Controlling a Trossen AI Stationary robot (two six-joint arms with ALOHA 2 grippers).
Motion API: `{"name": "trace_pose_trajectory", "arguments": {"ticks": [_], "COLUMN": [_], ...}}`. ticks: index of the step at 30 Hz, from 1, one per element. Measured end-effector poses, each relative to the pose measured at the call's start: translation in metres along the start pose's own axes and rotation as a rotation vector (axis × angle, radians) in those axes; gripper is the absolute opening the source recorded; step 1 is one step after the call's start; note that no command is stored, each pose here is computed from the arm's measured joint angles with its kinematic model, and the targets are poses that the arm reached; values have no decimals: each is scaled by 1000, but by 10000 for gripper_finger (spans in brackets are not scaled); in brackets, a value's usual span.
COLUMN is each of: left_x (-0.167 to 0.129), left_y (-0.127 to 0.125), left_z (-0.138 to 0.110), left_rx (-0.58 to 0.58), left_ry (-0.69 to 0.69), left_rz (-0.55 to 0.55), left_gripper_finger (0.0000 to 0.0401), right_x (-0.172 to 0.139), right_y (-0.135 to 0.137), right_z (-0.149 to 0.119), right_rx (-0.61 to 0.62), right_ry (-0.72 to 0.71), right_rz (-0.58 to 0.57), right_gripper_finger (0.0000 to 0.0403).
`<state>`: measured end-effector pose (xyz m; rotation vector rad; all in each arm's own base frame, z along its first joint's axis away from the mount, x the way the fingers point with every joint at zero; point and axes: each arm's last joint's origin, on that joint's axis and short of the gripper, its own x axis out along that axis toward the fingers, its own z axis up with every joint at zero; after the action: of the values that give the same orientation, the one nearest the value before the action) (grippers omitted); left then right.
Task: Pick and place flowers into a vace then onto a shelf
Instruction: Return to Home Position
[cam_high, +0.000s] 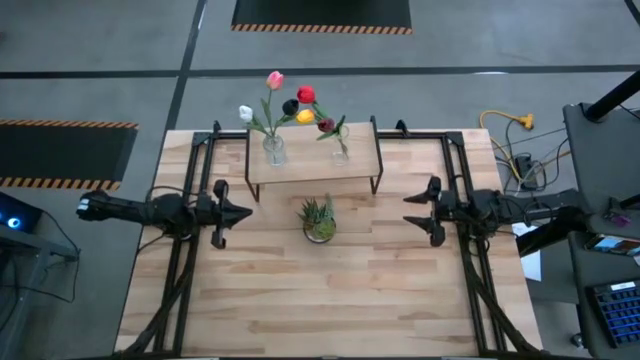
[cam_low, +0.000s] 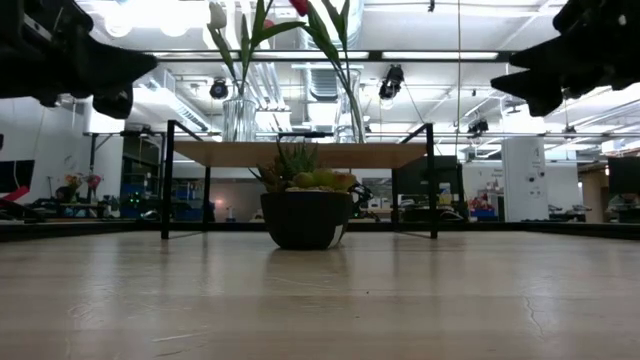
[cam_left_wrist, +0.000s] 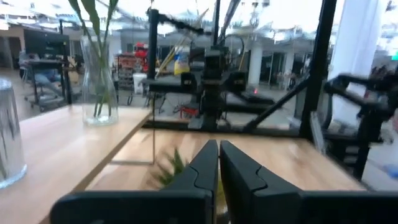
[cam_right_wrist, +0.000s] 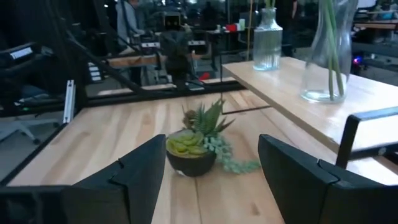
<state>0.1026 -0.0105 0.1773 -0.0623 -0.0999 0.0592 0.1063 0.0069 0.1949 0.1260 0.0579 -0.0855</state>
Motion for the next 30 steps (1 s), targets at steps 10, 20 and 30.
{"name": "trace_pose_trajectory", "arguments": {"ticks": [10,20,30], "left_x": [0,0,0], "left_y": [3,3,3], "left_z": [-1,0,0], "left_rx": [-43,-43,-43], "left_ry": [9,1,3], "left_rz": [0,-5,-5], "left_gripper_finger": [0,0,0], "right_x": [-14,-11,-11], "right_y": [-6,-6,-5], "right_z": [-14,-21,-22], "right_rx": [2,3,-10], "right_ry": [-32,-43,-40], "right_rz": [-25,-20,9], "right_gripper_finger": [246,183,27]}}
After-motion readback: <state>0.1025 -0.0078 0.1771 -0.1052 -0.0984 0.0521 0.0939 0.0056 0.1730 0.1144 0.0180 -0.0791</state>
